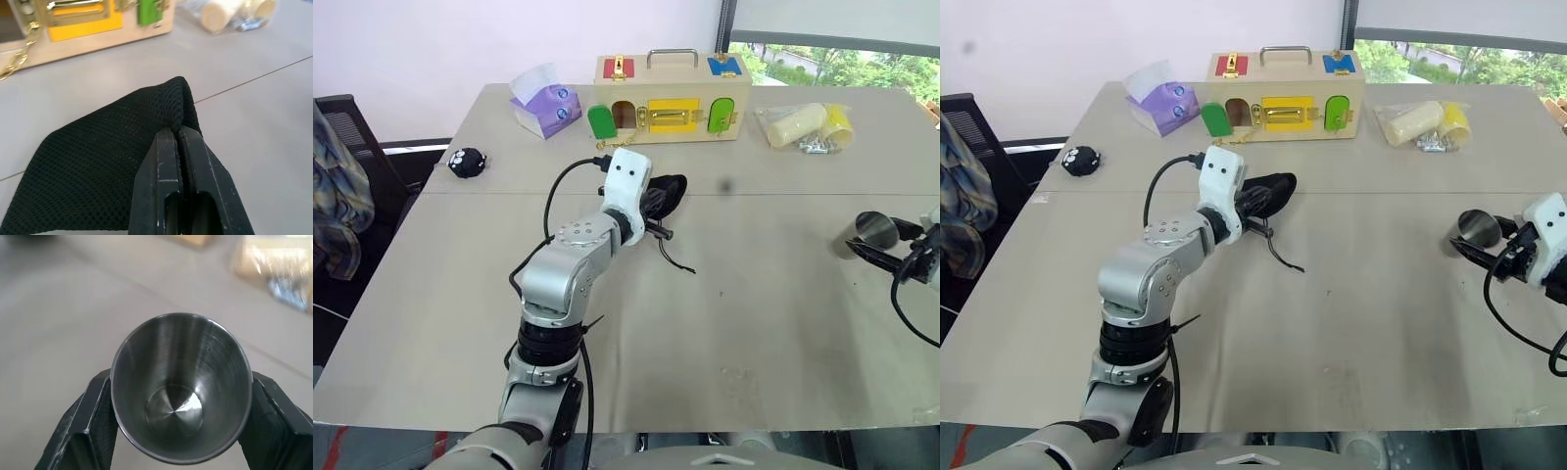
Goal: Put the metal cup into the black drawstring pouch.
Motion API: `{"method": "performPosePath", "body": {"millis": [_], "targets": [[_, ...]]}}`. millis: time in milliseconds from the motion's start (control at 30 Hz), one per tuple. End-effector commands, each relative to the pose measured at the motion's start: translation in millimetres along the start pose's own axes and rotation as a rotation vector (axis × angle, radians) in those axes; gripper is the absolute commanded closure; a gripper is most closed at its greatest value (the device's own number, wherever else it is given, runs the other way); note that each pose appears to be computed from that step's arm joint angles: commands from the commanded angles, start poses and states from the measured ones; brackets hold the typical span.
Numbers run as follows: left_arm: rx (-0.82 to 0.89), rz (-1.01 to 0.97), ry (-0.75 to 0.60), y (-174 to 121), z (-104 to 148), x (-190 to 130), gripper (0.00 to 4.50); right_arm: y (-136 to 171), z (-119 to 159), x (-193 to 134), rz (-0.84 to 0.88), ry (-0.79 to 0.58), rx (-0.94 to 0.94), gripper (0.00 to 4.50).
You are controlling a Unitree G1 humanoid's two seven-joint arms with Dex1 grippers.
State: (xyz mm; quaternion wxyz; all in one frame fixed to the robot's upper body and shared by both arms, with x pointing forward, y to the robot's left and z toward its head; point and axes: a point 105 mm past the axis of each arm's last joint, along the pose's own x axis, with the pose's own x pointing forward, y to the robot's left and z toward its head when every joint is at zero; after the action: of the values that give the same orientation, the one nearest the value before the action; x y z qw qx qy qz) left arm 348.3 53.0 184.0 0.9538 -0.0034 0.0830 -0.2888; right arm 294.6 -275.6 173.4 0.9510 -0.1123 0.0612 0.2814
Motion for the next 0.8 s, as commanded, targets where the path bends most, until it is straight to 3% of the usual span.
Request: {"method": "performPosePath", "body": {"millis": [33,333,533,800], "targets": [[-0.096,-0.108,-0.058,-18,19,-2,4.5,27,32,19,0.05,-0.16,0.106,1.73],[-0.27,-0.206,-0.061,-34,38,-1,4.5,85,84,63,0.128,-0.477,0.485,1.73],[-0.206,-0.233,0.008,-38,29,-3,4.5,104,102,78,0.154,-0.562,0.589,1.73],[-0.211,-0.233,0.001,-37,32,-2,4.5,106,112,87,0.156,-0.628,0.662,1.73]]}}
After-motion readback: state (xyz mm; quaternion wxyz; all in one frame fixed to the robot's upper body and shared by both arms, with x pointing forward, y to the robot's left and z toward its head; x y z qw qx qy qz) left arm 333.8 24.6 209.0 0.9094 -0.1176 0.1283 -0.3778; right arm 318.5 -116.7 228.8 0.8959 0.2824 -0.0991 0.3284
